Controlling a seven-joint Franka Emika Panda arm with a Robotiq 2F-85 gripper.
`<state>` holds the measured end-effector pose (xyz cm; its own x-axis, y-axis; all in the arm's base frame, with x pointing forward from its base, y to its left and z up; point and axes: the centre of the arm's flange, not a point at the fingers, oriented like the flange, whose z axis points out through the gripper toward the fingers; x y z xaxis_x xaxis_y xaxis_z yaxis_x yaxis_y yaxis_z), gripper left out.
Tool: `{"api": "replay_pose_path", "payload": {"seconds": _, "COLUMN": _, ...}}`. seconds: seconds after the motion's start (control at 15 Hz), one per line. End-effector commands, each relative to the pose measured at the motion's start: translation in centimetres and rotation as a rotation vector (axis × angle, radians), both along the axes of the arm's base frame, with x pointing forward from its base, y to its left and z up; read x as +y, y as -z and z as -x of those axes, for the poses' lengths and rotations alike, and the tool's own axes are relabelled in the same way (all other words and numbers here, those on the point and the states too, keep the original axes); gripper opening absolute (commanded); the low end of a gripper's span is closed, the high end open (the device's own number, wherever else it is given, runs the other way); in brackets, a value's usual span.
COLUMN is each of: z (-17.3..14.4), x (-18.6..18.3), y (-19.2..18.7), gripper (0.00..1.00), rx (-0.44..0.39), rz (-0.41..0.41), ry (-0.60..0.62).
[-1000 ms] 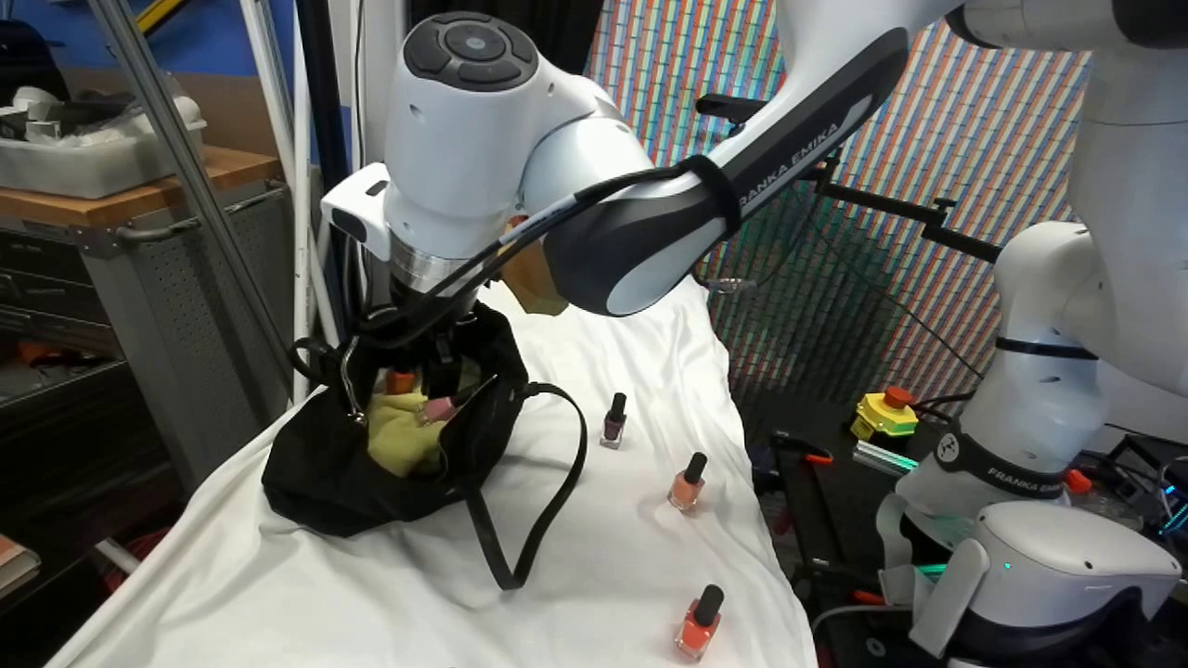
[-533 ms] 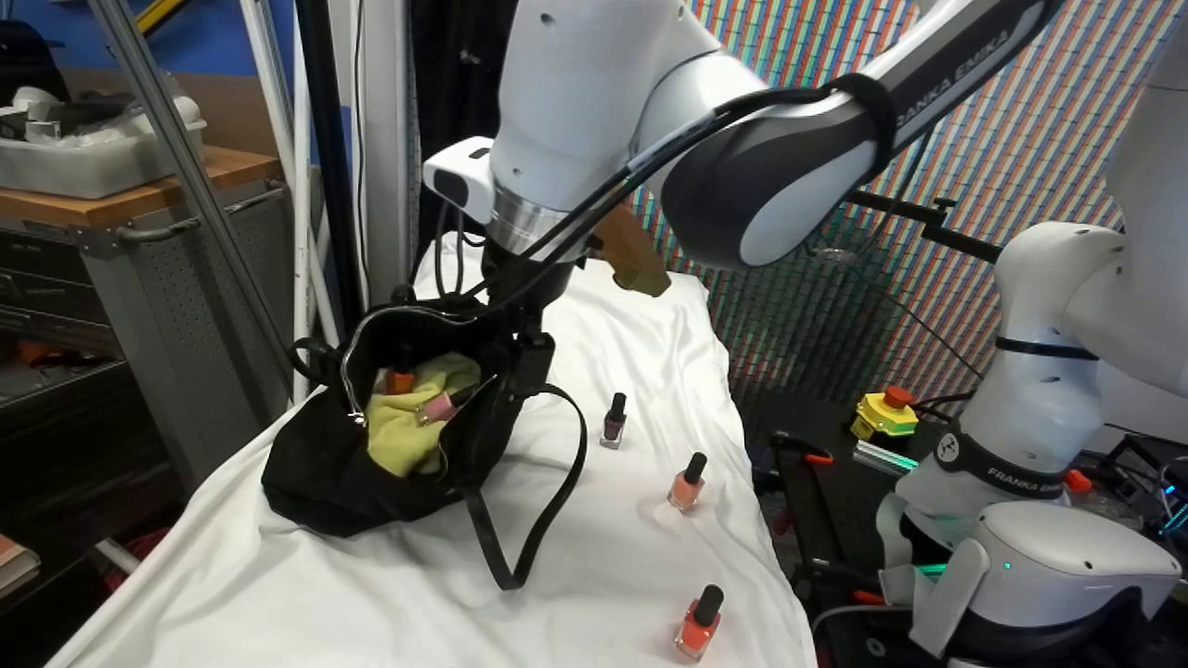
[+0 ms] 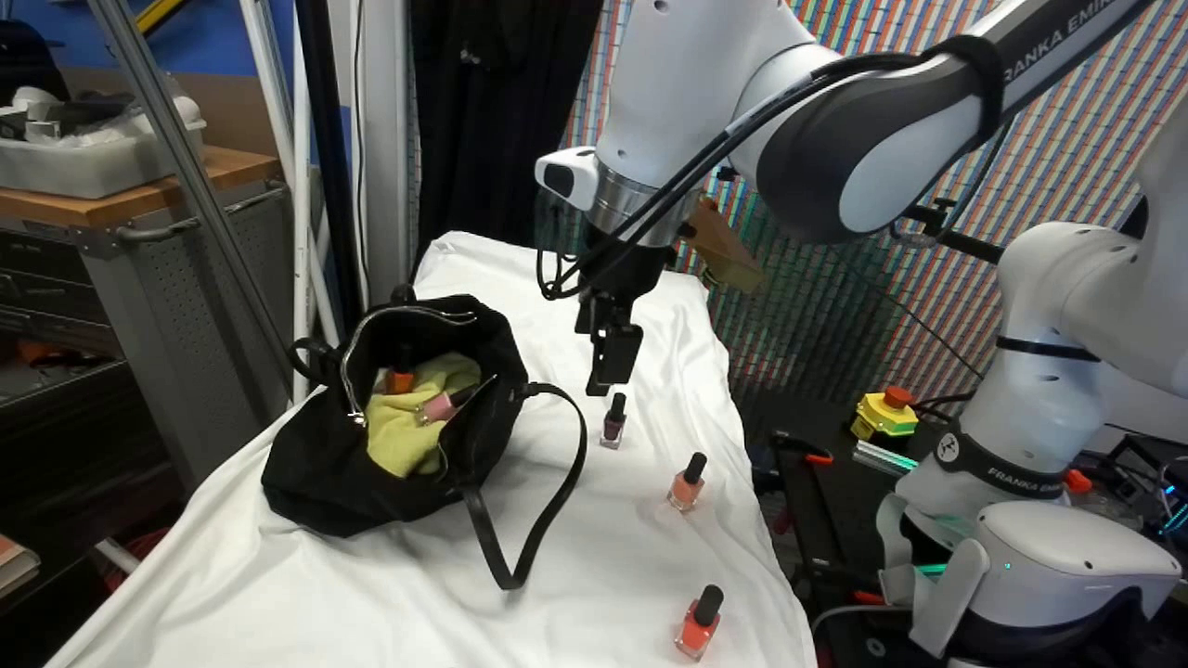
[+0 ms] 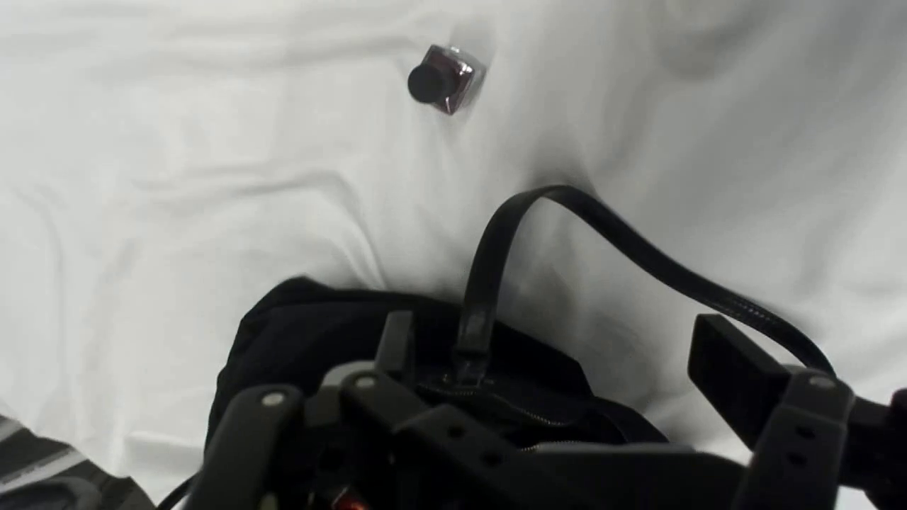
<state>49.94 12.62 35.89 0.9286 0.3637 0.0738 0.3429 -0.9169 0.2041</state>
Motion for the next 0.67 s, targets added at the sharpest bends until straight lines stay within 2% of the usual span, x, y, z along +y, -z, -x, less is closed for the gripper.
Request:
{"api": "replay_pose_path", "payload": {"seconds": 0.0, "z": 1.9, "x": -2.2, "y": 1.6, "gripper": 1.00, "rx": -0.043, "rz": -0.075, "ry": 0.100}}
{"api": "replay_pose_path", "payload": {"seconds": 0.33, "z": 2.3, "x": -4.9, "y": 5.0, "gripper": 1.00, "rx": -0.085, "rz": -0.115, "ry": 0.186}}
{"api": "replay_pose_path", "payload": {"seconds": 0.6, "z": 2.8, "x": -7.1, "y": 7.0, "gripper": 1.00, "rx": -0.088, "rz": -0.141, "ry": 0.225}}
